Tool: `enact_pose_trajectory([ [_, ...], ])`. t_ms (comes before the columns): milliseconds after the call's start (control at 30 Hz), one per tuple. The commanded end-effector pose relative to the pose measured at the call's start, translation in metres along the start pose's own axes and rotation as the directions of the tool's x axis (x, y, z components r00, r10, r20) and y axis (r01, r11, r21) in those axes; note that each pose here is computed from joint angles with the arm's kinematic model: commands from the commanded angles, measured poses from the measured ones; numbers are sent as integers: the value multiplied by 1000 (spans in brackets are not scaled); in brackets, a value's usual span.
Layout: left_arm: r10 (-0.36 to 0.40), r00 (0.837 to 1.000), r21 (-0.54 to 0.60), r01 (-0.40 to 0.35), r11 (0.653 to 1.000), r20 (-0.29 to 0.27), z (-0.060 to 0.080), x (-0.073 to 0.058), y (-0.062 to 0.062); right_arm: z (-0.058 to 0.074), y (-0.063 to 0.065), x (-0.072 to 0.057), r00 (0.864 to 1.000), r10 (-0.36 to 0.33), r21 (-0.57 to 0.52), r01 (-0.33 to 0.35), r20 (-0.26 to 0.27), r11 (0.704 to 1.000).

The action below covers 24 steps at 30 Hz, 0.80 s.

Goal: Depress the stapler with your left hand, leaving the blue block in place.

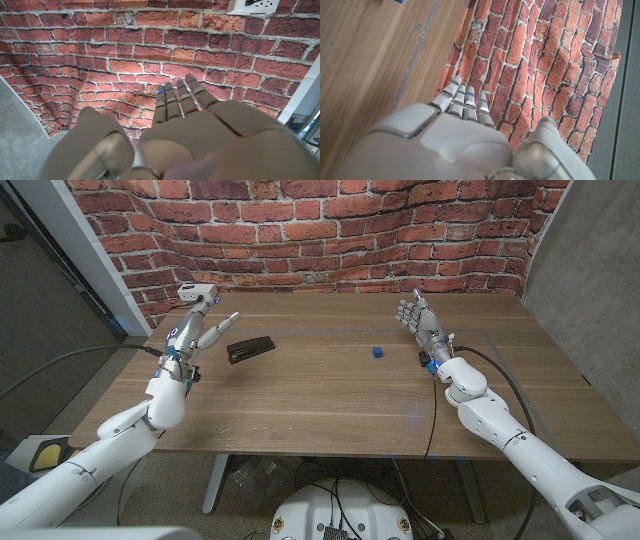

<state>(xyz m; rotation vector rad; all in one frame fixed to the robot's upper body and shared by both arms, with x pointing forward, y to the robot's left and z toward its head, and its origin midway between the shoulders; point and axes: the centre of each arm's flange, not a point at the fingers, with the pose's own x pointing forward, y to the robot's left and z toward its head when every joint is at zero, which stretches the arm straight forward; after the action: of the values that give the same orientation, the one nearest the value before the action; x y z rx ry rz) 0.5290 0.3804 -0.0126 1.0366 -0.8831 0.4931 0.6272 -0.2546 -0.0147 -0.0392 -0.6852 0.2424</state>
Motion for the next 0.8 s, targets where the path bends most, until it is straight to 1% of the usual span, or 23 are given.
enact_pose_trajectory([
  [33, -81, 997, 188, 80, 979, -4, 9, 1, 2, -4, -6, 2, 1000, -12, 14, 12, 1, 1000],
  [267, -109, 994, 242, 107, 964, -3, 12, 2, 0, -4, -6, 5, 1000, -4, -1, 4, -9, 1000],
  [400, -123, 992, 249, 120, 961, -2, 12, 2, -1, -4, -7, 6, 1000, -8, 0, 8, -9, 1000],
  [533, -145, 989, 264, 139, 954, 2, 13, 0, -4, -3, -8, 7, 1000, -10, -2, 10, -10, 1000],
  [667, -168, 986, 271, 164, 949, -10, 12, -1, -6, -2, -9, 8, 1000, -11, -4, 11, -10, 1000],
  [800, -204, 979, 316, 201, 927, -25, 14, 2, -8, -2, -10, 10, 1000, -6, -8, 6, -12, 1000],
])
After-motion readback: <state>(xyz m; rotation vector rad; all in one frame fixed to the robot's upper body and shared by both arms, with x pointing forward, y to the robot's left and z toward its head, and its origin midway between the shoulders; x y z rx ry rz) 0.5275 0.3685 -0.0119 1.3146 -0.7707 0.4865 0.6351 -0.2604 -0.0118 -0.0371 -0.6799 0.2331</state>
